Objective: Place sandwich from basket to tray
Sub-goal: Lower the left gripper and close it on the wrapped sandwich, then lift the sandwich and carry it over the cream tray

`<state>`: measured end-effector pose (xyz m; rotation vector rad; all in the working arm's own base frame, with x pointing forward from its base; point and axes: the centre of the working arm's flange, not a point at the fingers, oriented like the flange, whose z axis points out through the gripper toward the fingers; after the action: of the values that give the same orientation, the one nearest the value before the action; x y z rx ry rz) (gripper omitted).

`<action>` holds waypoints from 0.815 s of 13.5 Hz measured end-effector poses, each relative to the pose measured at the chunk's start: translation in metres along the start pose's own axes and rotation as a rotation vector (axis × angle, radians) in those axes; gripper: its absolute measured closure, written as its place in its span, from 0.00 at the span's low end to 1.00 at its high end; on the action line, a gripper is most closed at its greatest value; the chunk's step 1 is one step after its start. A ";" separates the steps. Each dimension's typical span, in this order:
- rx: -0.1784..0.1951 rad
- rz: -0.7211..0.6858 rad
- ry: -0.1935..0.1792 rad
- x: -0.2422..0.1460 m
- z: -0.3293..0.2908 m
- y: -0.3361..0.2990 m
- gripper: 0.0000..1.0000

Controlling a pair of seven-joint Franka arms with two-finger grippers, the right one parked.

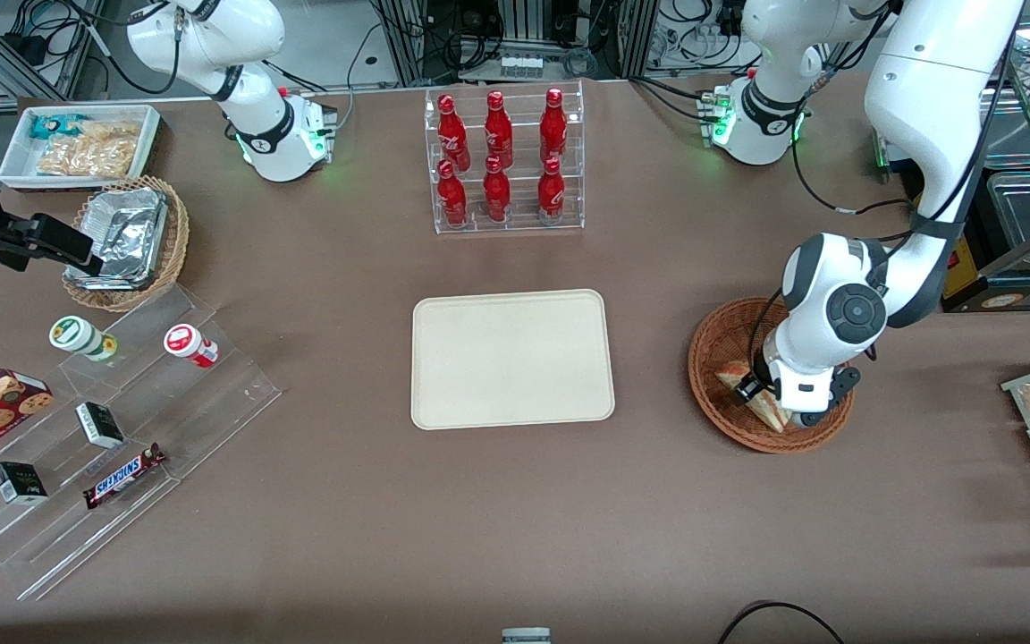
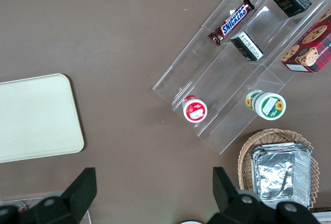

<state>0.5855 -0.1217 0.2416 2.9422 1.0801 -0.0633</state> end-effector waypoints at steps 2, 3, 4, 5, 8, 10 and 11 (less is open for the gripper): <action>0.001 0.009 0.007 0.003 -0.006 0.001 0.57; 0.013 0.023 0.007 0.004 -0.011 0.001 0.66; 0.027 0.043 0.008 0.005 -0.019 0.001 0.71; 0.040 0.064 0.010 0.007 -0.029 0.001 0.73; 0.090 0.124 0.010 0.007 -0.082 0.001 0.73; 0.128 0.164 0.000 -0.009 -0.135 0.013 0.73; 0.137 0.198 -0.007 -0.028 -0.161 0.030 0.73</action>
<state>0.5892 -0.1589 0.4033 3.1517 0.8083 -0.1521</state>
